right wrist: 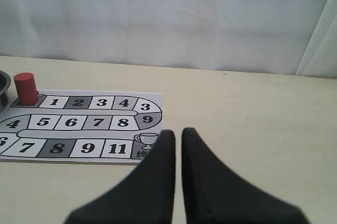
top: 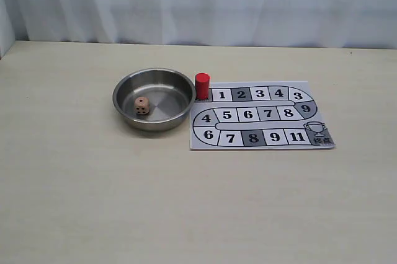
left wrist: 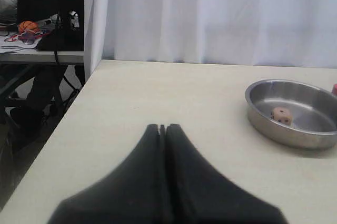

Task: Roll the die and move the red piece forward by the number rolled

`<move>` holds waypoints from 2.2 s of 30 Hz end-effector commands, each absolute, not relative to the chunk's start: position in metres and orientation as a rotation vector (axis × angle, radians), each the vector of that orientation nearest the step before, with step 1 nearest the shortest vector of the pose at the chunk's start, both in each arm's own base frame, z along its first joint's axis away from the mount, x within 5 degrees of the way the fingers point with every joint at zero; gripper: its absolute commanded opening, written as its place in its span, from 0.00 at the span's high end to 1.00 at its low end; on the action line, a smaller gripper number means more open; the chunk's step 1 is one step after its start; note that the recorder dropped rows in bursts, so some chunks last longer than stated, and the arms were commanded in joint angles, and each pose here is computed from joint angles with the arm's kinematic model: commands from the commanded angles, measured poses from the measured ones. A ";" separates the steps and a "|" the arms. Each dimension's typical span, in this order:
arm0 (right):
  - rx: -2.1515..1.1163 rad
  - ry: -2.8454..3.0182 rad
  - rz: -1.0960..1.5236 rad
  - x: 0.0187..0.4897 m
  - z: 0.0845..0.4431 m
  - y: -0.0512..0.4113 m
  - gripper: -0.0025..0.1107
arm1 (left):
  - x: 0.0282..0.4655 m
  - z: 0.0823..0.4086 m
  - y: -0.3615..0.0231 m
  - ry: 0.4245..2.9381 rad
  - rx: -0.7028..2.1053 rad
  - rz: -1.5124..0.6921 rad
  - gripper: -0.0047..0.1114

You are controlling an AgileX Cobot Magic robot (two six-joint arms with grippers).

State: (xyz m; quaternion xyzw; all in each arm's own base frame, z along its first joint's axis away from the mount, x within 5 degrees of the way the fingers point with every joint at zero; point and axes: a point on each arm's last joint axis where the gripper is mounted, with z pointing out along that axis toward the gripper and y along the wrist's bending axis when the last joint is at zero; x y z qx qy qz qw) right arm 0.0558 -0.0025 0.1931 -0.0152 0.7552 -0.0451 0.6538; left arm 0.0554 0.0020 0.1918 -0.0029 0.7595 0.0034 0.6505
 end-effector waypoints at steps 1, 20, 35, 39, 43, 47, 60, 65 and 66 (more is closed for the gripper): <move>-0.044 1.714 -0.115 0.055 0.192 -0.003 0.94 | 0.056 0.192 0.002 1.714 -0.010 0.000 0.96; -0.040 1.624 -0.121 0.056 0.201 -0.003 0.94 | 0.056 0.192 0.002 1.714 -0.010 0.000 0.96; 0.113 1.329 0.042 0.046 0.258 -0.003 0.94 | 0.056 0.192 0.002 1.714 -0.010 0.000 0.96; 0.092 1.343 0.058 0.037 0.285 0.000 0.94 | 0.056 0.192 0.002 1.714 -0.010 0.000 0.96; 0.079 1.422 0.070 0.039 0.309 0.002 0.94 | 0.056 0.192 0.002 1.714 -0.010 0.000 0.96; 0.066 1.549 0.084 0.051 0.332 0.003 0.94 | 0.056 0.192 0.002 1.714 -0.010 0.000 0.96; 0.038 1.803 0.063 0.138 0.372 -0.001 0.94 | 0.056 0.192 0.002 1.714 -0.010 0.000 0.96; -0.077 1.932 -0.012 0.176 0.363 -0.002 0.91 | 0.056 0.192 0.002 1.714 -0.010 0.000 0.96; -0.095 1.965 -0.014 0.183 0.360 -0.002 0.88 | 0.056 0.192 0.002 1.714 -0.010 0.000 0.96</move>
